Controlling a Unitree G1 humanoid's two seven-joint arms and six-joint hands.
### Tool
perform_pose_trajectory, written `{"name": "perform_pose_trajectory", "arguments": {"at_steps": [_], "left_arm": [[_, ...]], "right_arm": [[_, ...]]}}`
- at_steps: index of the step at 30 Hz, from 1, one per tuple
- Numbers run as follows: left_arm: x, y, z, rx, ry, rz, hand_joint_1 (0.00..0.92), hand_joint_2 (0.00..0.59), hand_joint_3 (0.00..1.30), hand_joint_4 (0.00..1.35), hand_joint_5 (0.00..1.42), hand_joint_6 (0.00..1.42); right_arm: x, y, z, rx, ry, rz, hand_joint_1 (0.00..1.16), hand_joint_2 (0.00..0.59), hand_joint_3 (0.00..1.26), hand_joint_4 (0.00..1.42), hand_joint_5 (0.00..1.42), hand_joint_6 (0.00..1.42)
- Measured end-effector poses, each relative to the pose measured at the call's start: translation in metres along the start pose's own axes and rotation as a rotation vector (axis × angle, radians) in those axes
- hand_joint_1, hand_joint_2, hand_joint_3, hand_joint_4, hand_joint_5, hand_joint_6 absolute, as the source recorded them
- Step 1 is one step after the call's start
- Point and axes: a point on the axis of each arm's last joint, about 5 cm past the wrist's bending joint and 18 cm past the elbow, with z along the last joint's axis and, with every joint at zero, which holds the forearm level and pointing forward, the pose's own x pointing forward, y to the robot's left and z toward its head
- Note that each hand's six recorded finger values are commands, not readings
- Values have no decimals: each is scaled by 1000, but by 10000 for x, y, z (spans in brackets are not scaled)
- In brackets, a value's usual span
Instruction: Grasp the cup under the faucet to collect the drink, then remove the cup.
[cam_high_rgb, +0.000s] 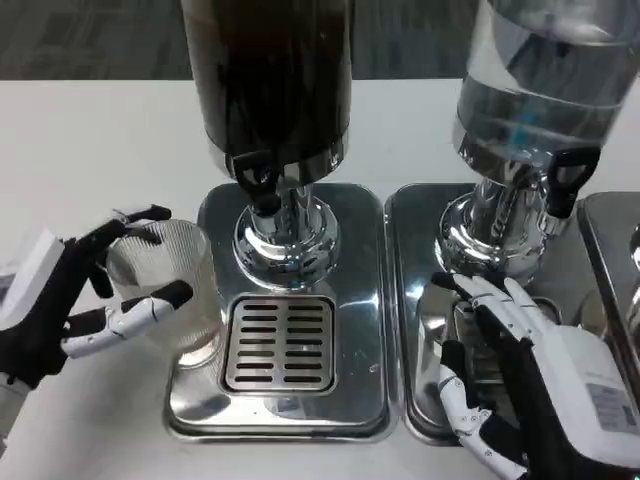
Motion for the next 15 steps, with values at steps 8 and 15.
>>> {"name": "perform_pose_trajectory", "arguments": {"at_steps": [8, 15], "left_arm": [[12, 5, 8, -6, -11, -15, 271, 205, 336, 417, 764, 894], [15, 19, 4, -17, -2, -14, 309, 211, 356, 445, 785, 927]], "right_arm": [[20, -1, 7, 0, -9, -5, 464, 586, 207, 164, 86, 178], [22, 3, 16, 4, -12, -4, 472, 586, 207, 164, 86, 178]]}}
